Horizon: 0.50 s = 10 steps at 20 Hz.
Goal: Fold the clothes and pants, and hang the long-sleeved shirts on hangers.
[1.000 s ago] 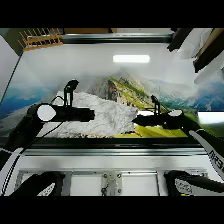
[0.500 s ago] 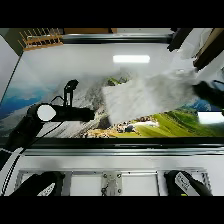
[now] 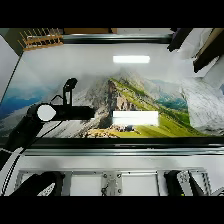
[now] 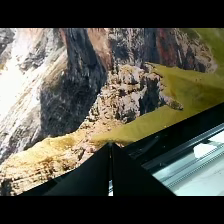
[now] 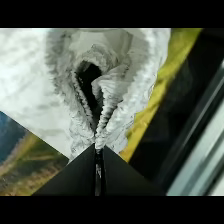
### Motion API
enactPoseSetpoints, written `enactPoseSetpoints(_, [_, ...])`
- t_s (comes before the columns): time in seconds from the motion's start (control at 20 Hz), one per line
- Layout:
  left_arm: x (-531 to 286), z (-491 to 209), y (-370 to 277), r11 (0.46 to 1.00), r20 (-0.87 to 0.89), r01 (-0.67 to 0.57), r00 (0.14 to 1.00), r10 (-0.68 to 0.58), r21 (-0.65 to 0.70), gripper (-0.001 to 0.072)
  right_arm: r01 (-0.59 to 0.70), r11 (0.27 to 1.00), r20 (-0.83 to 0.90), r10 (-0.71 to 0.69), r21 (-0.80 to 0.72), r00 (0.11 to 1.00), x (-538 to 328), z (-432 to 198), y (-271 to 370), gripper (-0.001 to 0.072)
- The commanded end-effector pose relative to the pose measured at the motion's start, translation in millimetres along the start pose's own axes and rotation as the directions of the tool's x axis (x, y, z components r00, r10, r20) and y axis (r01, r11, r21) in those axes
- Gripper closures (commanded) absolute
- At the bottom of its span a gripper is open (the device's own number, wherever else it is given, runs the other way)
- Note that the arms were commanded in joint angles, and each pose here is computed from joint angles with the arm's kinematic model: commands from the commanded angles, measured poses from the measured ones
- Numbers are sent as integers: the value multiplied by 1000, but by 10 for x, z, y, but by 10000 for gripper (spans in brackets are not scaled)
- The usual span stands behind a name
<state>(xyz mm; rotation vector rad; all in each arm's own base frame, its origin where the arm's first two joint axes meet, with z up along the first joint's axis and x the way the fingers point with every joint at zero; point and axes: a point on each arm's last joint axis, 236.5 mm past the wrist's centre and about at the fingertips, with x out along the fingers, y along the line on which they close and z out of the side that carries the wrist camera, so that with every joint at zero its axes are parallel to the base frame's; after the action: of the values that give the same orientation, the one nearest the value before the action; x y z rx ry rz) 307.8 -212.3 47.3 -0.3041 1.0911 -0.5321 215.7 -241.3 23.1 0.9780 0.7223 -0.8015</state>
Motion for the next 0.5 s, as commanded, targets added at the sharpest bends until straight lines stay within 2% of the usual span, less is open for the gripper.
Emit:
enactPoseSetpoints(0.0, [3,9,3,1000,4,-1,1000,1,1,701,142,990,-162,-140,0,977,-16,-529,-408,703])
enactPoseSetpoints(0.15, [3,10,5,1000,4,-2,1000,2,2,702,244,966,-94,-252,-82,963,-167,-422,-644,702])
enactPoseSetpoints(0.25, [3,11,4,1000,4,-2,1000,2,2,701,261,960,-76,-269,-104,960,-185,-385,-683,696])
enactPoseSetpoints(0.3, [3,7,3,1000,3,-1,1000,1,2,701,262,955,-61,-272,-139,960,-193,-343,-686,657])
enactPoseSetpoints(0.35, [3,4,2,1000,1,-1,1000,1,1,701,262,946,-30,-272,-192,962,-223,-249,-667,414])
enactPoseSetpoints(0.4, [3,-4,-1,1000,-2,0,1000,0,1,701,275,928,10,-282,-250,959,-292,-116,-654,211])
enactPoseSetpoints(0.45, [3,-16,0,1000,-7,0,1000,0,1,701,292,907,61,-287,-304,956,-390,53,-617,205])
